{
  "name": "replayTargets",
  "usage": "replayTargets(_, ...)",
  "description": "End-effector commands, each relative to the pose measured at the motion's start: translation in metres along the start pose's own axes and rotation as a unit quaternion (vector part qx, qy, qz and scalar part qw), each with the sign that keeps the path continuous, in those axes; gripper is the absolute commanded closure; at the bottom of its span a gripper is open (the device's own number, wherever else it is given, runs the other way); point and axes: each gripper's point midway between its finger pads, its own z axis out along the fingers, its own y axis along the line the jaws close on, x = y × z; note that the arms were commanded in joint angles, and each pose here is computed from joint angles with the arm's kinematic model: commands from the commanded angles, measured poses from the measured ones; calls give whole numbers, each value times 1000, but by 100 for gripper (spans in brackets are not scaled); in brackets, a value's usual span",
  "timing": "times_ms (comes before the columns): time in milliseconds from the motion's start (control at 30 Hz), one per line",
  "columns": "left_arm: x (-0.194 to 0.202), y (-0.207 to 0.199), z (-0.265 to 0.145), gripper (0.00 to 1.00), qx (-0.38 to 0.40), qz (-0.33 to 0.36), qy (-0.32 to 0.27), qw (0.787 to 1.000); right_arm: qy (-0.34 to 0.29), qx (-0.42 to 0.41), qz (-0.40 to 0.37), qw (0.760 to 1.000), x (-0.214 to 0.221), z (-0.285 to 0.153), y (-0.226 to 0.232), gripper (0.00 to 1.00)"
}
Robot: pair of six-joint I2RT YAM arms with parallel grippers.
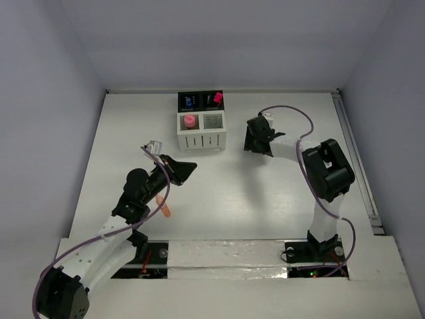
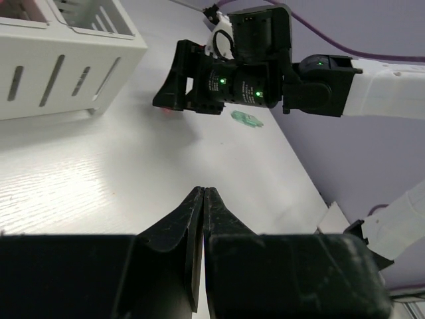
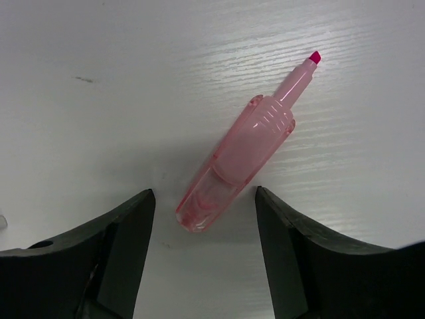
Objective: Sort the stationery into containers
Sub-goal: Pick up the pen from the center of the board.
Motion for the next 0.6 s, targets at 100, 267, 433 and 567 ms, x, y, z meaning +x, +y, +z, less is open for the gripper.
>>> replayTargets(100,-12,3,-1,100,-20,19,-31,999,28,12,9,999,19,15,0,48)
replayTargets(267,-10,5,0,100,-20,17,-31,999,24,30,4,999,22,10,-11,60)
replayTargets(433,-6,0,5,100,-9,13,-26,1000,39,25,-1,999,35,7,-15,41)
replayTargets(567,-4,-1,7,100,-8,11,-22,1000,43,22,-2,999,40,5,-17,48)
